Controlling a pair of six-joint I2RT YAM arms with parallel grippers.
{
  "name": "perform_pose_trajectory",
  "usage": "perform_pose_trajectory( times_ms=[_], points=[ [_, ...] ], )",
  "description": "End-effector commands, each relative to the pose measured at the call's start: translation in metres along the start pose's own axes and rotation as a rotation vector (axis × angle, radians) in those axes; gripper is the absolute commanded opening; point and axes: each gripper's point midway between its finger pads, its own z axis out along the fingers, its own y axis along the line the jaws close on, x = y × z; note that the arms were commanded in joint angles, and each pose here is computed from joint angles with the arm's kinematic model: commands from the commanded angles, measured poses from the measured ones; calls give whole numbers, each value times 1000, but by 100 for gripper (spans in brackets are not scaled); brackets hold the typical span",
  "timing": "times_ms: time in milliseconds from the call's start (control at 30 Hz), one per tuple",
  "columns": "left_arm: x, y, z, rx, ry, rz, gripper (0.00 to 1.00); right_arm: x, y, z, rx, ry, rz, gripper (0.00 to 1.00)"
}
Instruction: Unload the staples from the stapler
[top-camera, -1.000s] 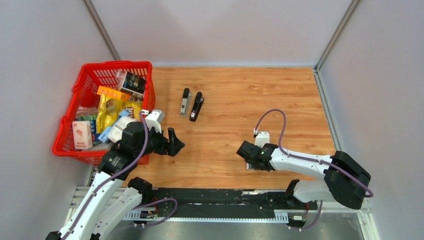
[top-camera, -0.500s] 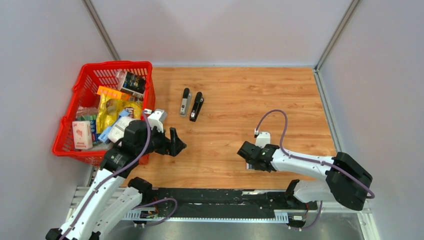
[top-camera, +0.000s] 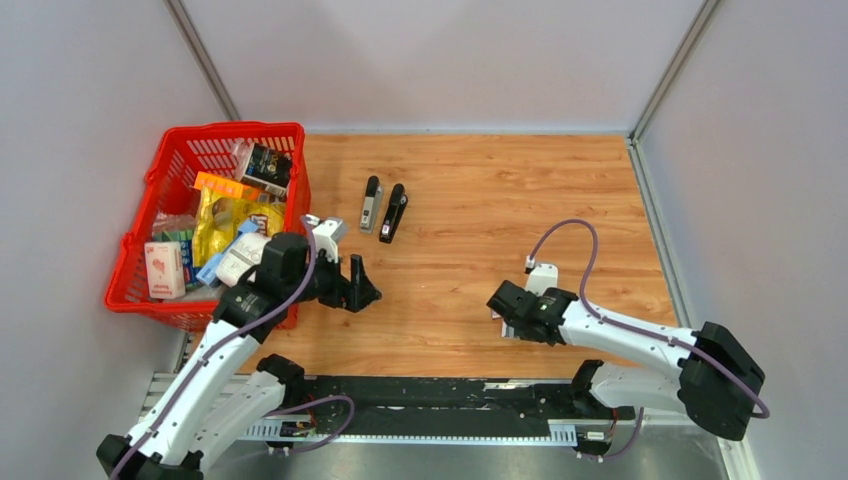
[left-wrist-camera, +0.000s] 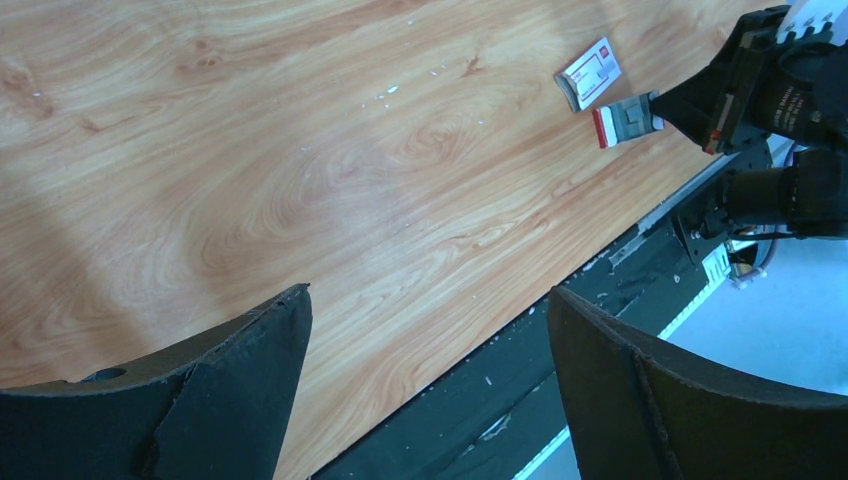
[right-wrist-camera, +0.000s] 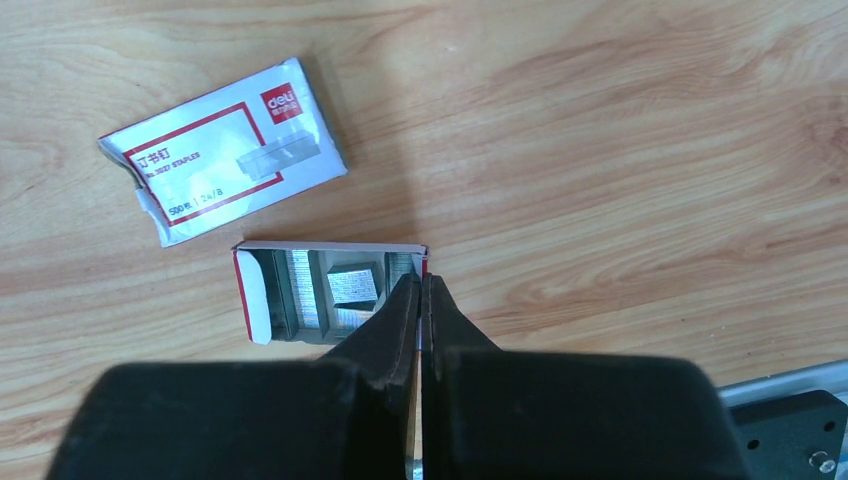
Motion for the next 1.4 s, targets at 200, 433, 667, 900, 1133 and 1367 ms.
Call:
perform_pose_trajectory(
  times_ms=[200,433,667,900,1133,1367],
  points=[
    [-12,-2,19,5,-9,-56,95,-11,-20,-1,118,-20,75,0],
    [-19,-14,49,5,-17,-62,95,-1,-32,9,195,11,130,0],
    [-8,-27,94,2,47,-67,95,2,-51,11,241,14,229,0],
    [11,-31,133,-18,105,-81,95,-5,-64,11,302,-17,294,0],
    [27,-25,154,-66,155,-70,95,-20,-68,16,342,-27,322,0],
    [29,5,152,-222,134,-50,95,-37,-58,25,305,-40,306,0]
  ],
)
